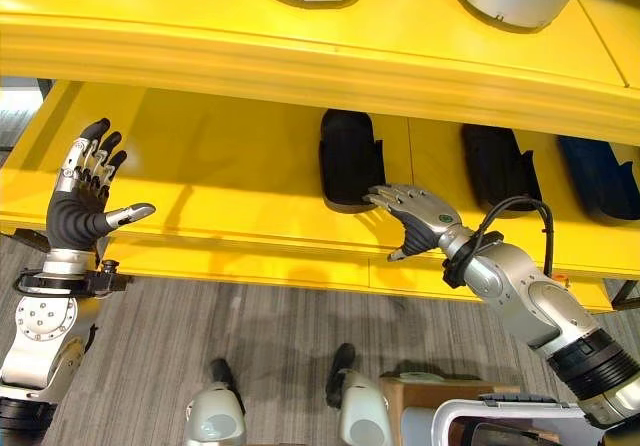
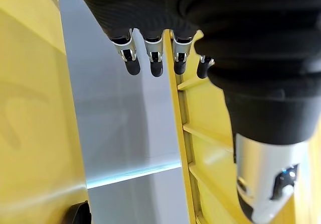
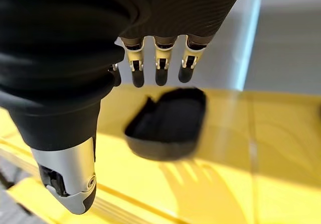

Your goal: Move parts from the plastic box to the shelf.

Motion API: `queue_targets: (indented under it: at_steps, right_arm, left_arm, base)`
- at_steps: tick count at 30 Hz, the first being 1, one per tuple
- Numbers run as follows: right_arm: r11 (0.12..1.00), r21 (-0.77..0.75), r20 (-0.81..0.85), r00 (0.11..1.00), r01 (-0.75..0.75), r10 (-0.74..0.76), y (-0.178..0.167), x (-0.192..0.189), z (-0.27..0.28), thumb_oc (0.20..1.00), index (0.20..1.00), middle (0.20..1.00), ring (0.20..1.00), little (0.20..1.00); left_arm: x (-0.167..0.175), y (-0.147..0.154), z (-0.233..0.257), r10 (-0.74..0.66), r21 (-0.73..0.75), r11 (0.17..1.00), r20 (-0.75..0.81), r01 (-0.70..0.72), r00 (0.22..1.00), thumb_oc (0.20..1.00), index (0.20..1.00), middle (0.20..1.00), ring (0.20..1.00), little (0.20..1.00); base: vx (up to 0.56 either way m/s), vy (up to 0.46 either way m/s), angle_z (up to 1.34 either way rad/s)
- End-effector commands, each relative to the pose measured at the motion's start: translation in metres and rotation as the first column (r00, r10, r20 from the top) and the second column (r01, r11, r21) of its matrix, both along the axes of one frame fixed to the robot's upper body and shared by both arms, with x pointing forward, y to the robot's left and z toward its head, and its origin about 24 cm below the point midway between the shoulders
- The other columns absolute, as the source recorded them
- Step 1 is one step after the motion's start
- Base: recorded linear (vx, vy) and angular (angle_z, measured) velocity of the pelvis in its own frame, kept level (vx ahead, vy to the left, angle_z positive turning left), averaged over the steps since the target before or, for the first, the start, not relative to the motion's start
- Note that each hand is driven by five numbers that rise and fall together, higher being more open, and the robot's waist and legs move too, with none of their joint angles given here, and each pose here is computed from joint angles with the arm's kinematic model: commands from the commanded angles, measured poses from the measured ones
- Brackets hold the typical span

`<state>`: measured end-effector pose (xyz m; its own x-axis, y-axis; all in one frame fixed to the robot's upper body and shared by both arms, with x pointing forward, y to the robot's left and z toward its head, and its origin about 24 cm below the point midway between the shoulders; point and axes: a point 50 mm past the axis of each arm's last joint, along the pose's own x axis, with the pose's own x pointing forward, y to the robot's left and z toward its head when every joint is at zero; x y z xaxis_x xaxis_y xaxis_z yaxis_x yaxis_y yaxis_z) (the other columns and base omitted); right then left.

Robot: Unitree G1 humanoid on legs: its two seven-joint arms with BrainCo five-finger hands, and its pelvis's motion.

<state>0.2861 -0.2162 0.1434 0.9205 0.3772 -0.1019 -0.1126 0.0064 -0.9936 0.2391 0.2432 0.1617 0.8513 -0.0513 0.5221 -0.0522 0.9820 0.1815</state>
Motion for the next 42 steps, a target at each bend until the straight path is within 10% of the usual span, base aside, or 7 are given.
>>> queue_targets:
  at_steps: [1, 11, 22, 33, 42]
  right_arm:
    - [0.987, 0.142, 0.259, 0.960, 0.071, -0.106, 0.002, 0.008, 0.024, 1.000, 1.000, 1.000, 1.000, 1.000]
    - [0.894, 0.343, 0.783, 0.613, -0.287, -0.104, 0.013, -0.028, 0.056, 1.000, 1.000, 1.000, 1.000, 1.000]
    - [0.967, 0.255, 0.242, 0.967, 0.010, -0.074, -0.002, -0.014, 0.000, 1.000, 1.000, 1.000, 1.000, 1.000]
    - [0.902, 0.189, -0.092, 0.922, 0.388, -0.377, -0.027, 0.000, -0.061, 1.000, 1.000, 1.000, 1.000, 1.000]
    - [0.936, 0.128, -0.100, 0.943, 0.328, -0.317, -0.016, -0.002, -0.052, 1.000, 1.000, 1.000, 1.000, 1.000]
  left_arm:
    - [0.001, -0.001, 0.010, -0.020, 0.057, 0.998, 0.033, 0.018, 0.999, 1.000, 1.000, 1.000, 1.000, 1.000]
    - [-0.003, -0.003, -0.004, 0.048, -0.070, 0.996, 0.013, -0.047, 0.999, 1.000, 1.000, 1.000, 1.000, 1.000]
    - [-0.012, 0.009, -0.013, 0.029, -0.070, 0.997, -0.022, -0.030, 0.999, 1.000, 1.000, 1.000, 1.000, 1.000]
    - [0.001, 0.001, -0.002, 0.020, 0.018, 1.000, 0.011, -0.020, 1.000, 1.000, 1.000, 1.000, 1.000, 1.000]
    - [0.003, -0.003, -0.005, -0.007, 0.000, 1.000, -0.037, 0.007, 0.999, 1.000, 1.000, 1.000, 1.000, 1.000]
  base:
    - [-0.06, 0.059, 0.01]
    - [-0.03, 0.098, -0.03]
    - [0.01, 0.002, -0.04]
    - [-0.03, -0.061, 0.02]
    - [0.00, 0.012, -0.03]
